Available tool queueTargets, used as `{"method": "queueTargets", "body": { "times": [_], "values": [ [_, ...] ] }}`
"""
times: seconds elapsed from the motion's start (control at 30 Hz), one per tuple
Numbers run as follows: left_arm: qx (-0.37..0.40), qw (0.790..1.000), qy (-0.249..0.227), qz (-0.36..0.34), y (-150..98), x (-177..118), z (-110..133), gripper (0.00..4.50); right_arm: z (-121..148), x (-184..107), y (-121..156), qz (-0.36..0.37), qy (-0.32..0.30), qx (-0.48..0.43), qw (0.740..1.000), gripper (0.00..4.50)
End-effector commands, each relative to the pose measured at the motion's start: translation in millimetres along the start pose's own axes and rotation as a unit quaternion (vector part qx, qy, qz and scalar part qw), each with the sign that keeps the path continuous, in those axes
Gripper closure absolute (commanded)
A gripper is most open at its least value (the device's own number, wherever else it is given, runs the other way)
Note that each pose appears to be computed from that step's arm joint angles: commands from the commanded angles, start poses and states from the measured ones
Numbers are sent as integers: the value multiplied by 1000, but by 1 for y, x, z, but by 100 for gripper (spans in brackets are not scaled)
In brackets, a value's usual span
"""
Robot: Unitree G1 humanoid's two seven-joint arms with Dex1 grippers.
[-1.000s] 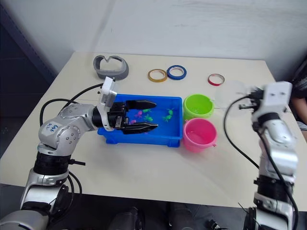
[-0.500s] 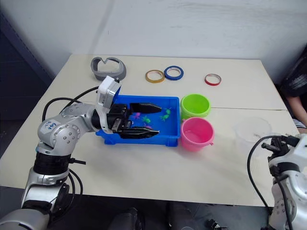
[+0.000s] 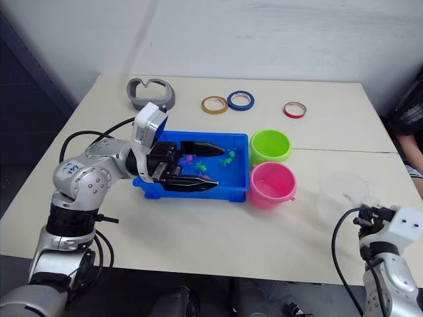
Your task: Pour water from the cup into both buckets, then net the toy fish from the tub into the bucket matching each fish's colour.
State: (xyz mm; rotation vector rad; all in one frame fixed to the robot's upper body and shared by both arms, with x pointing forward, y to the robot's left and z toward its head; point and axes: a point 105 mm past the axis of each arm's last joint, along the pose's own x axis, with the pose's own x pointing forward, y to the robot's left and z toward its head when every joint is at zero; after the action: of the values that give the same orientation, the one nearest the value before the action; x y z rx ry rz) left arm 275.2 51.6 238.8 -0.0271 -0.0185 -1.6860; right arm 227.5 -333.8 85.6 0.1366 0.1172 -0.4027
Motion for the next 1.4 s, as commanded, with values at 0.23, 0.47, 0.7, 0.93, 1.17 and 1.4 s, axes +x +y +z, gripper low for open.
{"method": "queueTargets", "body": {
  "times": [0.23, 0.47, 0.7, 0.93, 1.17, 1.4],
  "values": [
    [25, 1000, 2, -18, 2, 5, 5, 0, 25, -50, -5, -1, -21, -72, 997, 3],
    [30, 999, -3, -20, 10, 8, 6, 0, 19, -65, -12, 24, 2, -95, 995, 3],
    [23, 1000, -3, -4, 10, 2, 2, 0, 45, -84, -28, 105, 9, -129, 986, 3],
    [14, 997, 2, 78, 10, -27, -3, 0, 120, -80, 49, 400, -35, -145, 905, 3],
    [20, 969, 28, 245, 3, -78, -14, 0, 144, -70, 157, 621, -63, -157, 765, 3],
    [-10, 884, 114, 454, -35, -168, -45, 0, 141, -73, 229, 743, -69, -154, 648, 3]
  ]
}}
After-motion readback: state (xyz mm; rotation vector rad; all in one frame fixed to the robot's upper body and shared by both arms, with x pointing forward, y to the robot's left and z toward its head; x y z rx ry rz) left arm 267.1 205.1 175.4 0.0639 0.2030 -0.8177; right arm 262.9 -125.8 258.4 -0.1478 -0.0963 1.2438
